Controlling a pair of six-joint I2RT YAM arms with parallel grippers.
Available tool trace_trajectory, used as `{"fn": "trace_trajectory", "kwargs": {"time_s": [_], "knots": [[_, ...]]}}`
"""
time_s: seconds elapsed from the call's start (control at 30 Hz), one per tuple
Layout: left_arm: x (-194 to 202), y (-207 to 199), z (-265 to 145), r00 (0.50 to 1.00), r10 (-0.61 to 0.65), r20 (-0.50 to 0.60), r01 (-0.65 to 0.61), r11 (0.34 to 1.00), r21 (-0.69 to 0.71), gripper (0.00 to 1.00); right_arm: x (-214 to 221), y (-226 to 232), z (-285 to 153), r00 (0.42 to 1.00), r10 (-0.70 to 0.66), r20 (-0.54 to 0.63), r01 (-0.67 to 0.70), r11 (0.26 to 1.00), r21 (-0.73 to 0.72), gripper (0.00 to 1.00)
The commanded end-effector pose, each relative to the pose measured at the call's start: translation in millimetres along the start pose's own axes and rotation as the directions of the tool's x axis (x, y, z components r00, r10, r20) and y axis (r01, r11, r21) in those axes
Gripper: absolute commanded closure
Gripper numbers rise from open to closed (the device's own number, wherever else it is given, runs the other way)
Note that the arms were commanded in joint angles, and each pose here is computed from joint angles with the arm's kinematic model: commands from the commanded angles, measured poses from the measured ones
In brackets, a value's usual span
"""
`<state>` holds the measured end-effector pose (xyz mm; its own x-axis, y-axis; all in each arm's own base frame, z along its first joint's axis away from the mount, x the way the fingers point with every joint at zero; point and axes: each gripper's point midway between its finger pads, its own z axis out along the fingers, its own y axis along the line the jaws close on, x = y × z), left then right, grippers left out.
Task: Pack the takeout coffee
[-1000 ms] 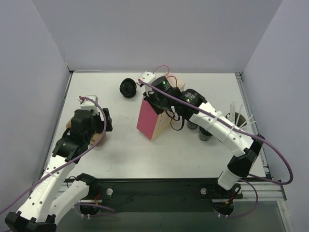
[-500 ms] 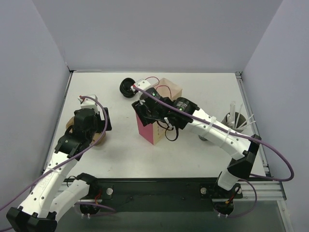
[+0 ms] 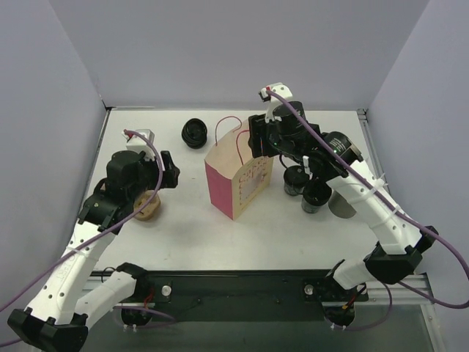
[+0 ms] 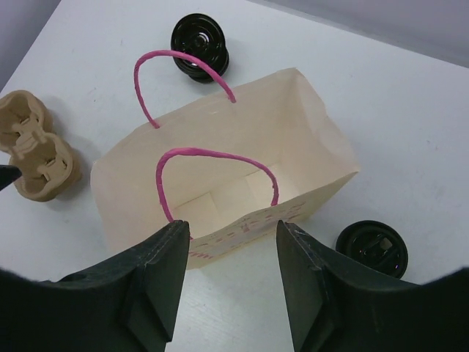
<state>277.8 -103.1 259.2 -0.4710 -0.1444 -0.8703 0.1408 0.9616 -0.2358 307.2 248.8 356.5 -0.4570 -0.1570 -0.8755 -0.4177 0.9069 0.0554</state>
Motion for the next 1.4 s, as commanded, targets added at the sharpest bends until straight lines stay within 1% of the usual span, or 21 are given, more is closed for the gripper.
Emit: {"fn": "trace_trajectory", "kwargs": {"time_s": [0.0,0.07,0.13,0.27,0.33,0.43,0.47,0.53,0.57,0.63,0.67,0.8,0.87,0.97,1.03,1.07,1.13,1.23,1.27,1.3,1.37], "knots": [[-28.9,11.6,-8.0,0.996,-0.078,0.034,0.082,0.99,-0.116,0.12,1.3,-12.4,-12.7,1.0,0.012,0.014,-0.012,1.0,0.023,0.47],[-30.8,27.4,-9.6,0.987,-0.154,0.048,0.161,0.96,-0.228,0.12,17.9,-10.6,-10.7,1.0,0.011,-0.025,-0.011,1.0,0.007,0.46],[-23.9,48.9,-15.3,0.981,-0.185,0.052,0.192,0.919,-0.343,0.12,26.7,-10.3,-18.5,0.999,0.026,-0.03,-0.026,1.0,-0.008,0.45],[-7.1,74.5,-18.5,0.945,-0.317,0.073,0.316,0.837,-0.448,0.12,52.5,-5.5,-28.1,0.998,0.045,-0.046,-0.048,0.997,-0.062,0.45],[0.4,81.7,-16.1,0.929,-0.365,0.066,0.353,0.814,-0.461,0.13,71.3,-5.6,-34.4,0.997,0.053,-0.057,-0.058,0.995,-0.084,0.45],[20.5,106.2,-11.7,0.883,-0.456,0.111,0.439,0.719,-0.538,0.19,89.2,-1.4,-40.5,0.995,0.077,-0.058,-0.084,0.988,-0.13,0.45],[23.4,116.7,-13.1,0.834,-0.524,0.175,0.521,0.641,-0.563,0.21,89.0,0.1,-41.9,0.996,0.083,-0.046,-0.089,0.986,-0.144,0.45],[36.1,127.6,-15.3,0.788,-0.578,0.213,0.572,0.557,-0.602,0.23,98.8,9.5,-47.9,0.995,0.079,-0.061,-0.09,0.974,-0.209,0.46],[39.1,130.7,-14.0,0.743,-0.621,0.252,0.62,0.495,-0.609,0.24,100.5,11.6,-50.2,0.995,0.08,-0.062,-0.092,0.97,-0.225,0.46],[41.9,138.9,-18.8,0.716,-0.634,0.291,0.639,0.428,-0.639,0.29,104.9,17.8,-57.8,0.995,0.08,-0.067,-0.096,0.957,-0.274,0.46],[45.3,142.3,-17.0,0.686,-0.652,0.323,0.659,0.37,-0.655,0.29,109.9,19.6,-59.8,0.994,0.079,-0.078,-0.099,0.953,-0.287,0.46],[50.3,156.0,-28.6,0.682,-0.63,0.372,0.633,0.253,-0.732,0.3,99.7,22.8,-88.2,0.992,0.125,-0.027,-0.126,0.929,-0.348,0.48],[50.5,158.4,-25.7,0.67,-0.633,0.388,0.634,0.216,-0.743,0.3,96.5,16.3,-95.4,0.989,0.148,0.0,-0.14,0.933,-0.33,0.48],[45.7,160.7,-19.4,0.682,-0.624,0.383,0.623,0.22,-0.751,0.3,89.8,10.8,-110.2,0.983,0.18,0.028,-0.161,0.932,-0.325,0.48],[40.0,158.2,-11.8,0.684,-0.63,0.368,0.627,0.25,-0.737,0.3,82.4,9.5,-119.4,0.979,0.198,0.047,-0.172,0.928,-0.33,0.49],[37.9,157.1,-8.7,0.708,-0.622,0.335,0.606,0.29,-0.741,0.3,85.4,6.0,-121.7,0.978,0.204,0.035,-0.183,0.931,-0.314,0.49],[33.8,157.0,-4.1,0.718,-0.616,0.322,0.599,0.312,-0.738,0.3,83.6,0.6,-128.4,0.971,0.236,0.039,-0.214,0.931,-0.294,0.49],[42.0,165.1,-3.4,0.74,-0.608,0.288,0.547,0.296,-0.783,0.3,81.6,0.4,-134.7,0.966,0.257,0.034,-0.236,0.925,-0.297,0.5],[50.1,166.8,0.7,0.748,-0.615,0.25,0.516,0.301,-0.802,0.31,80.5,1.8,-136.2,0.965,0.262,0.027,-0.242,0.922,-0.301,0.51],[58.6,168.1,6.7,0.729,-0.645,0.23,0.517,0.299,-0.802,0.32,78.5,3.1,-134.9,0.965,0.261,0.02,-0.243,0.922,-0.301,0.52],[72.3,168.3,19.7,0.731,-0.662,0.162,0.484,0.336,-0.808,0.34,73.5,4.6,-137.6,0.968,0.25,0.021,-0.231,0.923,-0.308,0.52]]}}
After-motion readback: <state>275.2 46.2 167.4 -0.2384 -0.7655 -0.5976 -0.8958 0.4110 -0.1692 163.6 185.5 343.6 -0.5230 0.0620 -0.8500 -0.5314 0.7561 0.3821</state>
